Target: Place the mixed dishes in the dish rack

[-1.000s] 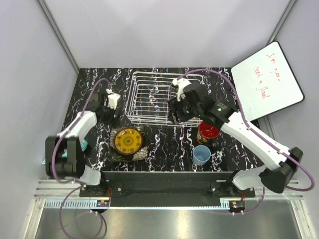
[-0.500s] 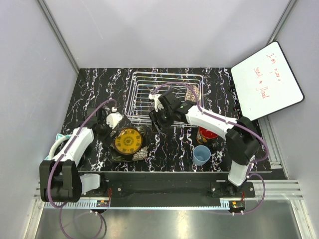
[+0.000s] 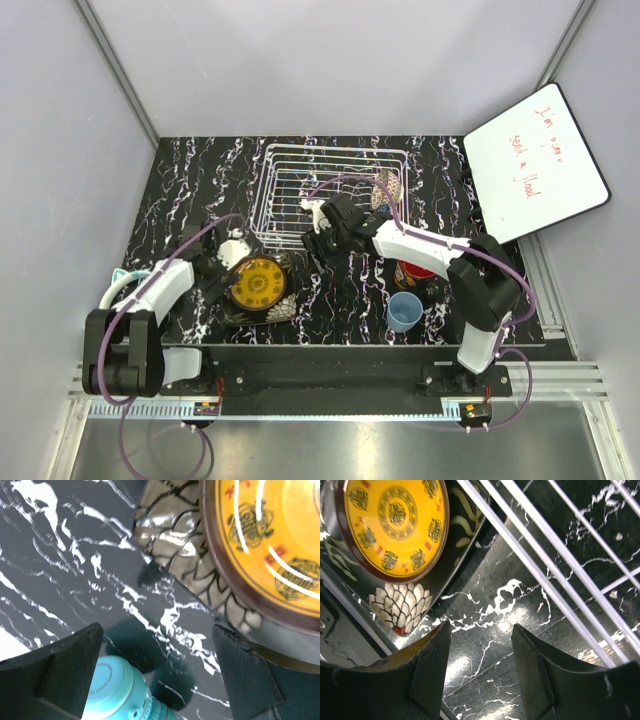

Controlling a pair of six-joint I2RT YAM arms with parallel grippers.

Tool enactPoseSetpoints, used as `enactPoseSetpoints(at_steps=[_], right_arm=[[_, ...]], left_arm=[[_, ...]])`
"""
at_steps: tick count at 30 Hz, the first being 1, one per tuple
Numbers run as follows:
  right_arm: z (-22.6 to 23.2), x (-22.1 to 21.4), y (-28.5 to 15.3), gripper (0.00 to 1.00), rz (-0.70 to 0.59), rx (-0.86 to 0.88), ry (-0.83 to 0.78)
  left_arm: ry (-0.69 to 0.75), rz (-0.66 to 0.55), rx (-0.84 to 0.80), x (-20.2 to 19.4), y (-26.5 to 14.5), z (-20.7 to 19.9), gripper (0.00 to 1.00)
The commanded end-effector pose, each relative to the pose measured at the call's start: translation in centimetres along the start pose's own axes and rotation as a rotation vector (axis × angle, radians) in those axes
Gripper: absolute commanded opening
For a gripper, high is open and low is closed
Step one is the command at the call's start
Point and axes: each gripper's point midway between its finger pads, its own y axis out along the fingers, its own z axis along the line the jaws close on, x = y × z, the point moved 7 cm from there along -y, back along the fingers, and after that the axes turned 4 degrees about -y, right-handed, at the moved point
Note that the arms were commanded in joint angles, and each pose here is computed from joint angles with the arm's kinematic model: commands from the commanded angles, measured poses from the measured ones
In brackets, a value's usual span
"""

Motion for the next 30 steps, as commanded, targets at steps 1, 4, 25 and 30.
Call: enactPoseSetpoints(at_steps=[1,4,25,30], right_arm=[[0.5,0.9,-1.6,0.60,-0.086,-0.002,-0.034],[0.3,-0.3,-2.0,0.60,-0.086,-0.013,-0.034],[0.5,-0.7,-1.3,0.59,-0.110,0.036,-0.019],[0.2,-0.5,0.8,0.58,-0.083,0.057,-0.006]], left_arm=[[0.012,-0.027,0.038,1.6,1.4,0.2,0.95],[0.016,-0.051,0.010,3.2,1.6,-0.6,0.95],[0.114,-0.149,0.031,7.6,-1.2,-3.6,0.96],[0.154,-0.192,0.056,7.6,-3.1,-3.2,0.96]])
